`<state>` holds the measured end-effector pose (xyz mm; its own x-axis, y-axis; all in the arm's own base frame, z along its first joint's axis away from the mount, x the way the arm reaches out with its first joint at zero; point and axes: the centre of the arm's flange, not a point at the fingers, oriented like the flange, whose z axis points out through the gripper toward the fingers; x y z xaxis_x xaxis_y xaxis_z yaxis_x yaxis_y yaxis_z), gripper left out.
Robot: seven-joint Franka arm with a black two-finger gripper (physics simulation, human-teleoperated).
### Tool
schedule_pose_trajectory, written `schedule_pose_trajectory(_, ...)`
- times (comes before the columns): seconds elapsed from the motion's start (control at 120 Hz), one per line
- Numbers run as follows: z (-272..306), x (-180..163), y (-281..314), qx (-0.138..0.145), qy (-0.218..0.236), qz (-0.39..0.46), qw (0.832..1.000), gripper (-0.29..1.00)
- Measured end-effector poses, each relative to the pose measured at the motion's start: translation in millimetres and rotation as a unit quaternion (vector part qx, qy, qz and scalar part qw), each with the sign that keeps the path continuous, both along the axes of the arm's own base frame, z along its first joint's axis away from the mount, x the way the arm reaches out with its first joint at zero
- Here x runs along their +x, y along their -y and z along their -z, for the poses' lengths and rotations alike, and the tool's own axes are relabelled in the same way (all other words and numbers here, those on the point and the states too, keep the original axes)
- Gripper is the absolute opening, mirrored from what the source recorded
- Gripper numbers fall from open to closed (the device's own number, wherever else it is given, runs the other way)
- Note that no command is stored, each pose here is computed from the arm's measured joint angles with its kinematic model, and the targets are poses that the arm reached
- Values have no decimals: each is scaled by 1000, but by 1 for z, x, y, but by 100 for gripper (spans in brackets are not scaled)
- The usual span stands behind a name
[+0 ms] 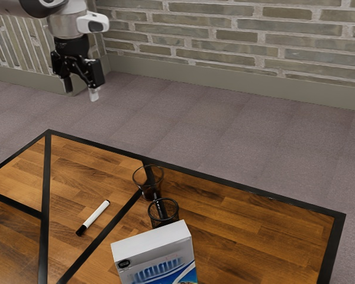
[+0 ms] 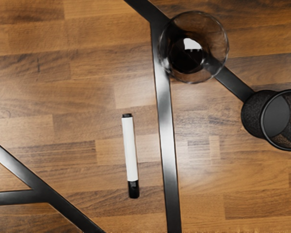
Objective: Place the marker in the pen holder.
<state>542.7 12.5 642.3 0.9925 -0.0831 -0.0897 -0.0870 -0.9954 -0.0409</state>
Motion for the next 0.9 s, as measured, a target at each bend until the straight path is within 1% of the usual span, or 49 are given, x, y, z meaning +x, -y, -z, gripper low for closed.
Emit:
schedule_pose_trajectory(0.133,1,0,-4,0,-3,3,1000,70)
schedule_pose_trajectory(0.2,0,-1,-5,-7,-3,4,1000,70)
schedule_pose_trajectory(0.267,-1,-7,-8,0,-2,6,1000,70)
schedule_pose_trajectory(0.3,30,-7,-9,3,-25,8,1000,70)
schedule_pose_trajectory(0.358,127,-16,-12,3,-92,14,996,70)
schedule_pose_trajectory(0.392,178,-26,-13,-1,-121,15,993,70)
schedule_pose_trajectory(0.433,222,-29,-16,-8,-138,11,990,70)
schedule_pose_trajectory(0.492,271,-17,-33,-15,-151,-13,988,70)
schedule_pose_trajectory(0.567,298,-13,-88,-22,-139,-68,988,70)
schedule_pose_trajectory(0.625,314,-14,-104,-24,-128,-83,988,70)
schedule_pose_trajectory(0.683,331,-13,-103,-23,-118,-85,989,70)
schedule_pose_trajectory(0.733,343,-38,-92,-30,-110,-84,990,70)
schedule_pose_trajectory(0.775,349,-51,-85,-32,-98,-83,991,70)
schedule_pose_trajectory(0.842,360,-62,-78,-32,-79,-82,993,70)
schedule_pose_trajectory(0.9,364,-63,-75,-27,-57,-80,995,70)
